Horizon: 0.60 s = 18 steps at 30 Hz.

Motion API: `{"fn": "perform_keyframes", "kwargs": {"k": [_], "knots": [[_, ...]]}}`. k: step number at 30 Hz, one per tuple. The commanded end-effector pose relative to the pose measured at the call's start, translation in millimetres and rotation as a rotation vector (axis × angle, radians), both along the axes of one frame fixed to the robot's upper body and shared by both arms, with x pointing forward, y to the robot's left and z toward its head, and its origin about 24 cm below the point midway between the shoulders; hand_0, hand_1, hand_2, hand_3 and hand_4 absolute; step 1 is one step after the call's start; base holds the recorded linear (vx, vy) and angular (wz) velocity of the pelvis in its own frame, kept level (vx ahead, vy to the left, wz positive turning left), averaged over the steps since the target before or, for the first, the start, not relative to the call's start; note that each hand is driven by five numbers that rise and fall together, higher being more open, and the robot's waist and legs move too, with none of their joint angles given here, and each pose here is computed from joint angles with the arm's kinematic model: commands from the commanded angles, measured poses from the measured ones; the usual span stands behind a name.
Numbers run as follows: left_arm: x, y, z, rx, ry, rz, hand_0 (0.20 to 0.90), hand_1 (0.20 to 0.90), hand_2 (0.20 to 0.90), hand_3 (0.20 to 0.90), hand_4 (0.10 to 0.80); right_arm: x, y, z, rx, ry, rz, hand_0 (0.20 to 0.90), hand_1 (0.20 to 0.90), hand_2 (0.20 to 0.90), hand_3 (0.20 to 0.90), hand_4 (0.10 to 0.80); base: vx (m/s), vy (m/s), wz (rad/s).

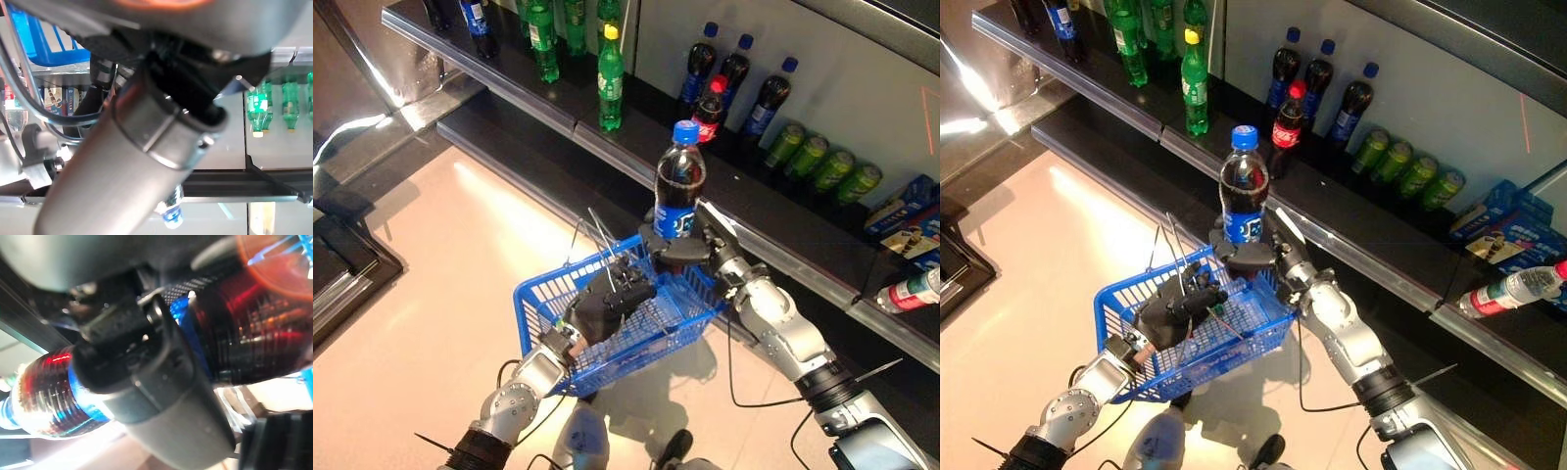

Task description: Pick up the drink and place into the basket.

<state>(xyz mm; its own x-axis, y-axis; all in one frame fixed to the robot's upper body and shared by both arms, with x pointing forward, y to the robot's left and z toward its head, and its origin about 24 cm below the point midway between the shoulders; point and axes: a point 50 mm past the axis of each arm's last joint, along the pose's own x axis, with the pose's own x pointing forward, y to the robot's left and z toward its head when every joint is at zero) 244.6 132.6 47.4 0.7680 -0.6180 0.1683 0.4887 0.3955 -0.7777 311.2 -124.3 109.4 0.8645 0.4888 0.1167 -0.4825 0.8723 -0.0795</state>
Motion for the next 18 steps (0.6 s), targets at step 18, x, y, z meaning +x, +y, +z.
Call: {"fn": "perform_keyframes", "kwargs": {"k": [18], "knots": [[-29, -55, 134, -0.439, -0.654, -0.428, 0.3, 0.3, 0.3, 0.2, 0.1, 1, 2, 20, -0.149, -0.21, 0.002, 0.3, 0.3, 0.3, 0.2, 0.1, 0.0, 0.0, 0.02]]}}
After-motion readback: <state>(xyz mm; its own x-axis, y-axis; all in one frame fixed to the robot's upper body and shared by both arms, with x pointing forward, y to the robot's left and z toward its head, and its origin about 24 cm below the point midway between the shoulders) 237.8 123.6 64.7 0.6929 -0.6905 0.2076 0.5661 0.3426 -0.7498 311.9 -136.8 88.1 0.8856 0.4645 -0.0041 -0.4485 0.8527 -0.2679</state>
